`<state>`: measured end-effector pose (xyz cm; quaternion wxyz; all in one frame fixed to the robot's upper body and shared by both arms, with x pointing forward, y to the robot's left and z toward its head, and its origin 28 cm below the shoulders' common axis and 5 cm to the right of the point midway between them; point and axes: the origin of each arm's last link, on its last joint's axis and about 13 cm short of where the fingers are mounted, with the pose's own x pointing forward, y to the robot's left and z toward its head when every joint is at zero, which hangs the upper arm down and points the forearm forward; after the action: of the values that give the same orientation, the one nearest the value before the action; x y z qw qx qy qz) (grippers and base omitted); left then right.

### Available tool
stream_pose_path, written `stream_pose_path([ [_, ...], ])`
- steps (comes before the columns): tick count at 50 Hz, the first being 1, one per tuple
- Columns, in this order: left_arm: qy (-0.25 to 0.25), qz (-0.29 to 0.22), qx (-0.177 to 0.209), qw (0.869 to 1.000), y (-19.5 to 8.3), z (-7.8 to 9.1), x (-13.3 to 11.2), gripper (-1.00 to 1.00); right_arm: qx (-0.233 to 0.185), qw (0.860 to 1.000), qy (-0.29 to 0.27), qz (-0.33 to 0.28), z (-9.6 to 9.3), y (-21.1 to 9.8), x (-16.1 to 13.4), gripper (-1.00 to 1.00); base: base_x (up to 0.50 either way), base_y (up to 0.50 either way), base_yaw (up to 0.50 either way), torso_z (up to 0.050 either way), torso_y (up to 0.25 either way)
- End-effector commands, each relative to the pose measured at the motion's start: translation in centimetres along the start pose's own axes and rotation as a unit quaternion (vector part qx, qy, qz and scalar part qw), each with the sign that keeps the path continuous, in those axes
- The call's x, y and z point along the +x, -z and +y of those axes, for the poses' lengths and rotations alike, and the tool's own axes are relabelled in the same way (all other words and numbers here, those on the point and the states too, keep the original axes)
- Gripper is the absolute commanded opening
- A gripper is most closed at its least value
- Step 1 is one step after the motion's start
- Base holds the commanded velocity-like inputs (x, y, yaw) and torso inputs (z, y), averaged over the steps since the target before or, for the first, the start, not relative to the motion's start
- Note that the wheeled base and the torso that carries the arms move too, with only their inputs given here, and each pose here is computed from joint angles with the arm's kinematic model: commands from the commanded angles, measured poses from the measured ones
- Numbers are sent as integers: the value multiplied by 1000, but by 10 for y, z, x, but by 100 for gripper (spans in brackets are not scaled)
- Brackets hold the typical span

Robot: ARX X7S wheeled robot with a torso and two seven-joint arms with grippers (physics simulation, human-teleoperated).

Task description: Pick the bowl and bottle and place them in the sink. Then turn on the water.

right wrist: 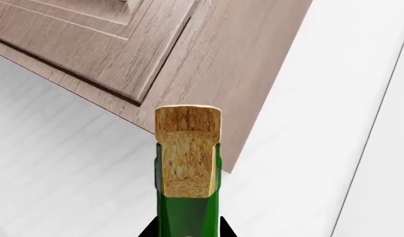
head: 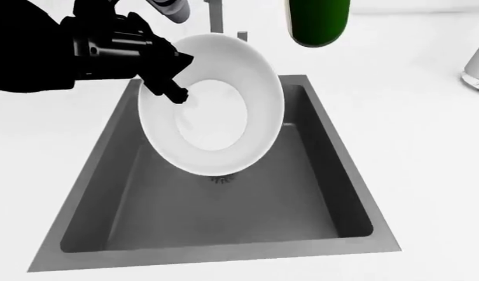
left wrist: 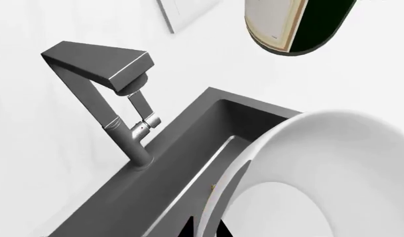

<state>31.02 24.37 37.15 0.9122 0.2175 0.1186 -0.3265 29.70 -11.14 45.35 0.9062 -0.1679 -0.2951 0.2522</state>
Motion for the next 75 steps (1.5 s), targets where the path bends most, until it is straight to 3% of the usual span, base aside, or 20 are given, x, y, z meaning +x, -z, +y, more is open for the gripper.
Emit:
stream_pose_path([
  [1, -7, -8, 1, 1000, -3, 1, -3, -100, -11, 1000, 9, -13, -3, -6, -1, -100, 12, 207, 0, 0, 0],
  [23, -7, -11, 3, 1000, -4, 0, -5, -100, -8, 1000, 1, -13, -3, -6, -1, -100, 3, 58, 0, 0, 1],
  [36, -7, -12, 3, 1000, -2, 1, -4, -100, -5, 1000, -1, -11, -2, -7, -1, -100, 41, 417, 0, 0, 2],
  [75, -16, -3, 0, 1000, 2, 6, -7, -100, -15, 1000, -10, -18, -1, -9, -3, -100, 0, 0, 0, 0, 1],
])
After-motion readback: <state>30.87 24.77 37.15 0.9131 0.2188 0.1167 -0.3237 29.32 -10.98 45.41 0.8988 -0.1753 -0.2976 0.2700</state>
